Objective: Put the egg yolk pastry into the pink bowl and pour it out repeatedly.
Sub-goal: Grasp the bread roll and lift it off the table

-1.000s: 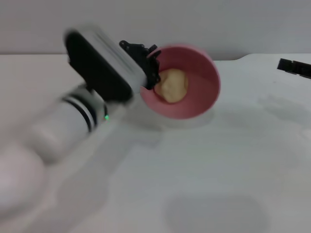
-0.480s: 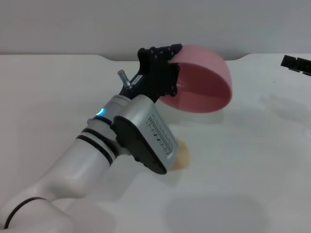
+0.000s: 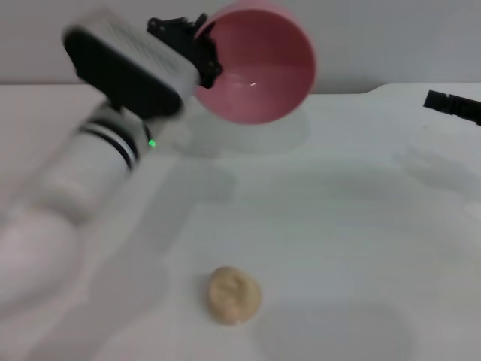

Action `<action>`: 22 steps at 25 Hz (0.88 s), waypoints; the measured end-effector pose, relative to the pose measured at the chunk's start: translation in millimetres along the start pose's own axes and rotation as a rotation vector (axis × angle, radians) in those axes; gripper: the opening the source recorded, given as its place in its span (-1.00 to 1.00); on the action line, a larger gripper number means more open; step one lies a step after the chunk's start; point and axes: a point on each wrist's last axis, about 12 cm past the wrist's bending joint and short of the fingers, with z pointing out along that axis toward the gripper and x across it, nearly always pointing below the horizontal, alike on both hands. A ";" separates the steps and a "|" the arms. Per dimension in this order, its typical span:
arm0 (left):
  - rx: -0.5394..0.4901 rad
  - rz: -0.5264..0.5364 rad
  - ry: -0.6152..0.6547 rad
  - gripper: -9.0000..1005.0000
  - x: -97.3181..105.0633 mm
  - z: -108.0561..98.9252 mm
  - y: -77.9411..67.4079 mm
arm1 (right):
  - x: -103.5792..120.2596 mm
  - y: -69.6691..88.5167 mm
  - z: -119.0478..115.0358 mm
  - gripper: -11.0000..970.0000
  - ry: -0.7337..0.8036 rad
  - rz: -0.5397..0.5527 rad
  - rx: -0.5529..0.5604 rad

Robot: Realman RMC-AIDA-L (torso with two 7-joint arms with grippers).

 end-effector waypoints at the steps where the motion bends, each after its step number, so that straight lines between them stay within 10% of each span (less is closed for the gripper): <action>1: 0.046 -0.058 0.059 -0.98 1.5 5.2 10.9 | -0.1 0.7 1.9 -0.02 0.004 -0.006 -0.004; 11: 0.397 -0.680 0.456 -0.98 8.5 20.6 99.5 | -0.8 14.4 30.8 -0.02 0.091 -0.092 -0.074; 22: 0.390 -0.749 0.753 -0.98 17.6 -40.5 155.3 | 2.8 36.8 68.1 -0.02 0.250 -0.198 -0.164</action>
